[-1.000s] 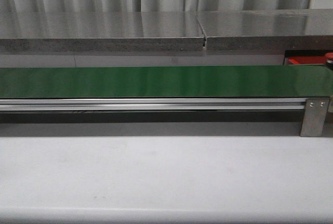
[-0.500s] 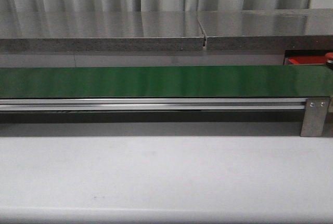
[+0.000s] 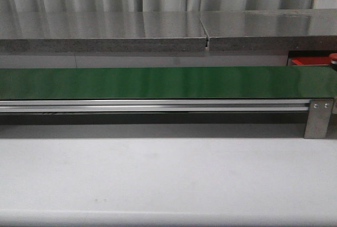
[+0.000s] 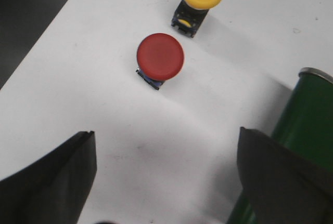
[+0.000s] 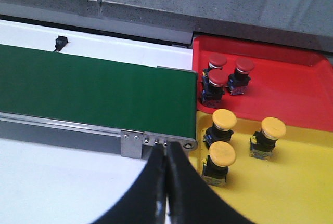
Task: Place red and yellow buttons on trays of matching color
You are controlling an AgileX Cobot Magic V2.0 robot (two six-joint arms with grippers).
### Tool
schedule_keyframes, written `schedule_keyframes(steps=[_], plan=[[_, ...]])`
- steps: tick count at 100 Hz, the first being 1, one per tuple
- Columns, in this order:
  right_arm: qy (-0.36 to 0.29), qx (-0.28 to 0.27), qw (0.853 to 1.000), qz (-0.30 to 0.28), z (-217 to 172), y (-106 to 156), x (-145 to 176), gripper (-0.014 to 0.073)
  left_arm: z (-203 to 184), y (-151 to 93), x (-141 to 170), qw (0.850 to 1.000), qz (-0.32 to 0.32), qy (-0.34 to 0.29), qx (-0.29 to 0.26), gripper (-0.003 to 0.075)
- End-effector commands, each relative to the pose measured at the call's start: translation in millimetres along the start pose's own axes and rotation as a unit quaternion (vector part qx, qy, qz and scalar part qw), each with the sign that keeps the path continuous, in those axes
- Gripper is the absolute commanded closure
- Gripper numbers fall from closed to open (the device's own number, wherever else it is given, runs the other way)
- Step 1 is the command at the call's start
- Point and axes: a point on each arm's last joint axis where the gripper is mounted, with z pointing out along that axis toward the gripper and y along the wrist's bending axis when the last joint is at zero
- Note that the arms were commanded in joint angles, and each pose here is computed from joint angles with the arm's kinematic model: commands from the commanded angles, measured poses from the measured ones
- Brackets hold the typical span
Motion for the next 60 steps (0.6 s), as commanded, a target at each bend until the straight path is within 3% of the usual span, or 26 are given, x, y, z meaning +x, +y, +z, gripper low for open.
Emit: schedule_keyframes(steps=[1,24,60], plan=[[-0.047,0.010,0.999,-0.003,-3.6,-1.9,-13.9,0.0713,-18.7,-0.5,-19.4,0.999,0.008,-0.041,0.008,0.0164],[-0.047,0.010,0.999,-0.003,-3.6,-1.9,-13.9,0.0713,16.5,1.1,-33.6,0.998,0.041,-0.044,0.011,0.0165],[-0.047,0.010,0.999,-0.003,-3.6,-1.9,-14.0,0.0713,58.8,2.2,-40.4,0.996,0.038,-0.074,0.014,0.0167]])
